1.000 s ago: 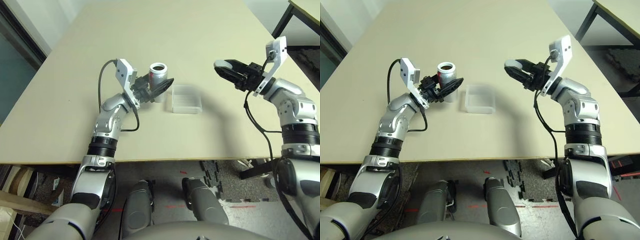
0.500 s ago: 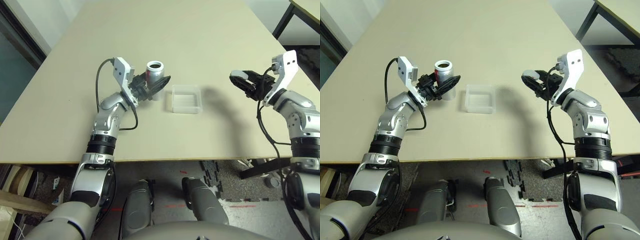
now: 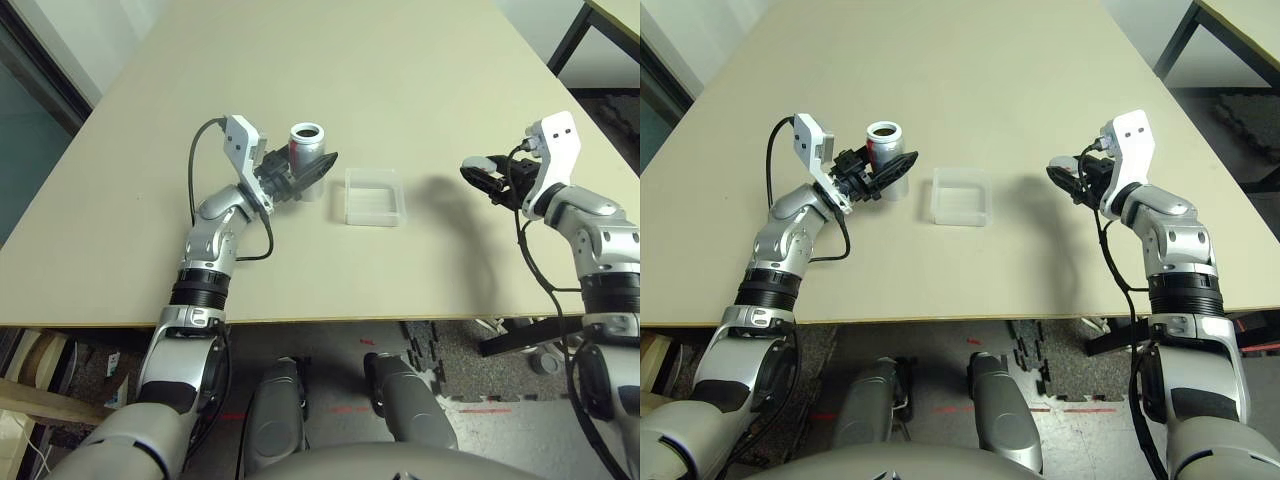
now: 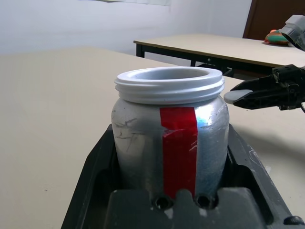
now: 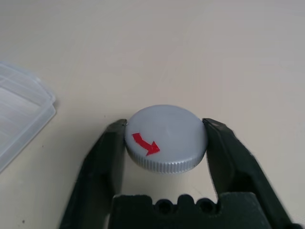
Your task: Pour the medicine from the bottle into the box.
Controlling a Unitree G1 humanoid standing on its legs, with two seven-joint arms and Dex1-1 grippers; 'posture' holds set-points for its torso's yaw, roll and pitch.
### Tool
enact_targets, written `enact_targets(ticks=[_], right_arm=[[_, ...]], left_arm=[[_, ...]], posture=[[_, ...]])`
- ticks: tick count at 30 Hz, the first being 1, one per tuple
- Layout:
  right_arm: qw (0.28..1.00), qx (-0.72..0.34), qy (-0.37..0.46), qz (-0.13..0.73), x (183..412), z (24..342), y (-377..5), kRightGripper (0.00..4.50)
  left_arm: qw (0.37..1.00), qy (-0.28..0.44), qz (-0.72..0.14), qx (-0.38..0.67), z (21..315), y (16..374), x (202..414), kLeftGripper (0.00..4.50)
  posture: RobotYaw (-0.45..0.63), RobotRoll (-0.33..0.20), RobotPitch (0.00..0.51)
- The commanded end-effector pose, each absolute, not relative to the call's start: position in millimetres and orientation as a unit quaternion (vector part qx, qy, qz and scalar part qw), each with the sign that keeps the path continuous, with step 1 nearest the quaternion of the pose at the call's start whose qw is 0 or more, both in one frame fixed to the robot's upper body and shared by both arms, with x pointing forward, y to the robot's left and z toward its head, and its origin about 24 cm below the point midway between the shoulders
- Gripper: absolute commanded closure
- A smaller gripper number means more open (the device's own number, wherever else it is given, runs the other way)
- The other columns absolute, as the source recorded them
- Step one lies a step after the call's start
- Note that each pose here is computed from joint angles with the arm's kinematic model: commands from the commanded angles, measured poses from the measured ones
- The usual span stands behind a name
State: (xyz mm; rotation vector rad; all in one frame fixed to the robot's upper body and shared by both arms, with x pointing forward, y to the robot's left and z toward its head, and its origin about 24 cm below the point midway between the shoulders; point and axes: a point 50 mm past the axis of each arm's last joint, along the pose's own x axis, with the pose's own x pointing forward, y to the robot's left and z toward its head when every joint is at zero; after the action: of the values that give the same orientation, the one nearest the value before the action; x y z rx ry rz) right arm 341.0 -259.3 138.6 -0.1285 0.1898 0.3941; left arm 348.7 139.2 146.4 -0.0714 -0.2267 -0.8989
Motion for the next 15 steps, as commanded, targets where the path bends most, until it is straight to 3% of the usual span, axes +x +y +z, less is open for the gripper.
enact_targets(ticks=[1, 2, 10, 15], right_arm=[[0.974, -0.067, 0.095, 0.195, 343.4, 138.6, -257.6, 0.25], [0.974, -0.066, 0.095, 0.195, 343.4, 138.5, -257.6, 0.00], [0.973, -0.063, 0.084, 0.206, 342.6, 141.1, -256.8, 0.00], [0.951, -0.078, 0.079, 0.290, 333.5, 144.6, -250.7, 0.00]], left_arm=[[0.896, -0.110, -0.429, -0.024, 147.2, 140.5, 349.5, 1.86], [0.896, -0.110, -0.429, -0.025, 147.2, 140.5, 349.6, 1.86], [0.897, -0.111, -0.427, -0.023, 147.8, 141.0, 351.2, 1.86], [0.902, -0.102, -0.419, -0.006, 147.6, 144.2, 354.4, 1.86]], posture=[[-0.14, 0.000, 0.151], [-0.14, 0.000, 0.151], [-0.14, 0.000, 0.152], [-0.14, 0.000, 0.151]])
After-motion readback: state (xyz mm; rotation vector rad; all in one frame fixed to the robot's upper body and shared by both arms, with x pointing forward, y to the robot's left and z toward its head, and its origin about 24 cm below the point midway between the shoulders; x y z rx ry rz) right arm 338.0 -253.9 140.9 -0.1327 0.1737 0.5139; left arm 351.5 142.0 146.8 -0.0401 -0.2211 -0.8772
